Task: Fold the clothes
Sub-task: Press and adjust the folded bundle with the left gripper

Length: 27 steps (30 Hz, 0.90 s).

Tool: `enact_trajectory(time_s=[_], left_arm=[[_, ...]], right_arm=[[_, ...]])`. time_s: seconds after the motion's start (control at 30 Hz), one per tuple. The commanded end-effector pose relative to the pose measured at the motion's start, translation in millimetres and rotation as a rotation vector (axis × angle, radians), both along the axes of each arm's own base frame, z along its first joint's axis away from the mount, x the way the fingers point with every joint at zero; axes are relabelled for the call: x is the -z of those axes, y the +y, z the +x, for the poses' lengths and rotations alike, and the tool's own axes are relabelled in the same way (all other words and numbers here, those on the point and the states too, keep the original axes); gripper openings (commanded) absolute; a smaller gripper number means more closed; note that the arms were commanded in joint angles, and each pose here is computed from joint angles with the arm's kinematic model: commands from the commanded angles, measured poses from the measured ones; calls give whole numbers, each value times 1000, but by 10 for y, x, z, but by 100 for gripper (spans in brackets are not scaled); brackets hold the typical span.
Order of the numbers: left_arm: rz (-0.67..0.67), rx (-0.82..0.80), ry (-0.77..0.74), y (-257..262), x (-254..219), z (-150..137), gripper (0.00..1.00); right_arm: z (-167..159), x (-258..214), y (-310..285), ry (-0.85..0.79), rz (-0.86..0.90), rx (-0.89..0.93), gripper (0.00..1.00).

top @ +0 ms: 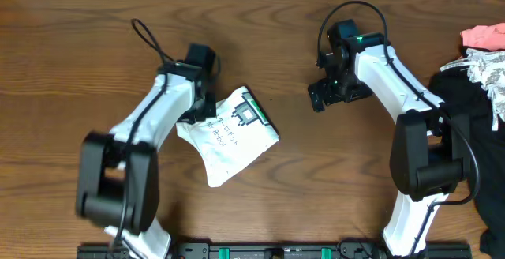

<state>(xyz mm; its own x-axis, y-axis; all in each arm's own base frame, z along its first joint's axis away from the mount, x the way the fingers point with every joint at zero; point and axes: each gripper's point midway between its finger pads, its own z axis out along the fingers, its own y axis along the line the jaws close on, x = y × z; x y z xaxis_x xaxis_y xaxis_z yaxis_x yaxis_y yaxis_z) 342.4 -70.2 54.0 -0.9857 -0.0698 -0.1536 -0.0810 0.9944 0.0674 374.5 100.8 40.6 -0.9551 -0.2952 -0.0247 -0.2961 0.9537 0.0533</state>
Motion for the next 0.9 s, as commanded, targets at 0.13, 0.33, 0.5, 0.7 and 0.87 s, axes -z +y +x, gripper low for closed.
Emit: enact_trajectory(time_s=[0.13,0.33,0.5,0.7,0.87], left_arm=[[-38,61,-7,-202,-470,-285,10],[-147,137,154,-534,-233,-746,10],[-143,188,220,-638,-90,-995,10],[-130,216,247,-651,120,-1160,10],[-126,194,259,-583,380,-1292,10]], right_arm=[[-24,61,-54,15,-10,21,99],[-23,61,-54,15,-10,21,99],[-24,62,-54,15,-9,21,99],[-22,62,-53,14,-9,21,99],[-19,62,-53,13,-9,21,99]])
